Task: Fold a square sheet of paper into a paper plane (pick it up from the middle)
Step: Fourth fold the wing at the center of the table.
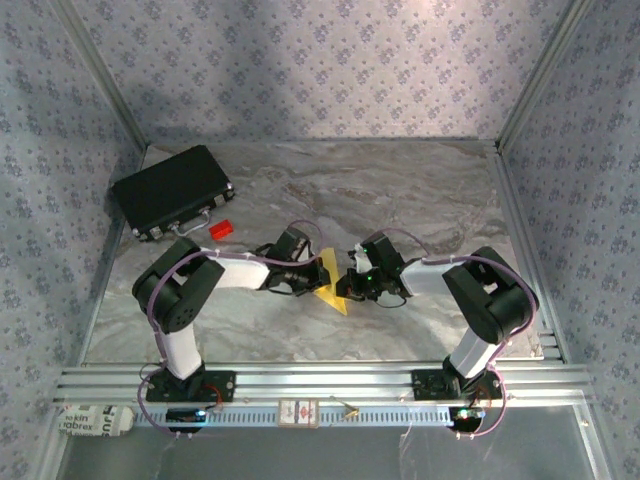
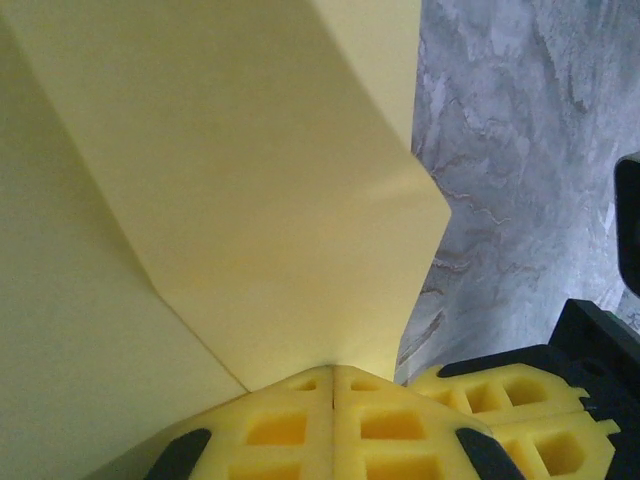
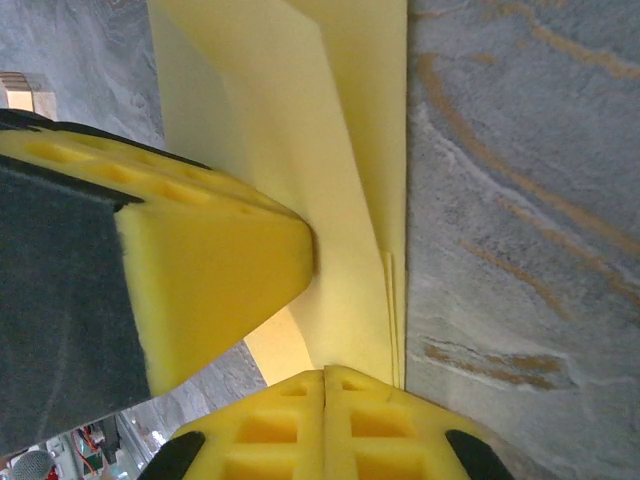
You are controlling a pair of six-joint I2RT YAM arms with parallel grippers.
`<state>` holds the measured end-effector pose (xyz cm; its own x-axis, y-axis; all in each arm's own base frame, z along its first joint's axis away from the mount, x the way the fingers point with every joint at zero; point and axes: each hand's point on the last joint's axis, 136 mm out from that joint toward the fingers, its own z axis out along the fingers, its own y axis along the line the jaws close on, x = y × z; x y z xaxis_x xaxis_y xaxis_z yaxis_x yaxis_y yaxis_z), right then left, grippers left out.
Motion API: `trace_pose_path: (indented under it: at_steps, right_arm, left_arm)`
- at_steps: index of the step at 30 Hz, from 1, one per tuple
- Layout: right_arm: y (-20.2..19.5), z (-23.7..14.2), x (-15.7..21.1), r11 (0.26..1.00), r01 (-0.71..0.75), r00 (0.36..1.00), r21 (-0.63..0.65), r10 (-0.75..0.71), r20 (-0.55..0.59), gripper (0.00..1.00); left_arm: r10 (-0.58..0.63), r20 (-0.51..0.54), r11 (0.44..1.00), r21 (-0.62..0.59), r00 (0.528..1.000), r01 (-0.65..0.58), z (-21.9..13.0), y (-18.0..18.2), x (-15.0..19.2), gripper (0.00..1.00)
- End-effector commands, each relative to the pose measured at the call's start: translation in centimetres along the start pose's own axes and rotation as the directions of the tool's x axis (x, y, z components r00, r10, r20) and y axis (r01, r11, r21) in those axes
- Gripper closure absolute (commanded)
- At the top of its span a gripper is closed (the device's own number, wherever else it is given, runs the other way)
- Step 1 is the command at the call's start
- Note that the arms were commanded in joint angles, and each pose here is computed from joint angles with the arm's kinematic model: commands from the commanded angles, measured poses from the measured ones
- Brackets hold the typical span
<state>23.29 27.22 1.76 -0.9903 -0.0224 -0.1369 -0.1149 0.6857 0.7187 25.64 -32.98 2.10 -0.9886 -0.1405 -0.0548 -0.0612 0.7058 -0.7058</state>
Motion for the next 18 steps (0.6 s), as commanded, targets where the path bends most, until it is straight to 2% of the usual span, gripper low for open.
trace_pose_path:
  at_steps: [1, 14, 18]
  right_arm:
    - [-4.9, 0.2, 3.8, 0.983, -0.087, 0.991, 0.162, 0.102, -0.09, 1.0]
    - [-5.0, 0.1, 4.3, 0.984, -0.075, 0.99, 0.163, 0.094, -0.108, 1.0]
    - [-5.0, 0.2, 4.3, 0.984, -0.076, 0.989, 0.162, 0.094, -0.11, 1.0]
  left_arm:
    - [-0.013, 0.048, 0.995, -0.102, 0.999, 0.018, 0.0, 1.9, -1.2, 1.0]
    - [-0.058, 0.101, 0.988, -0.134, 0.993, 0.072, -0.9, 3.2, -3.7, 1.0]
    - [-0.064, 0.104, 0.991, -0.108, 0.992, 0.075, -1.3, 3.2, -4.5, 1.0]
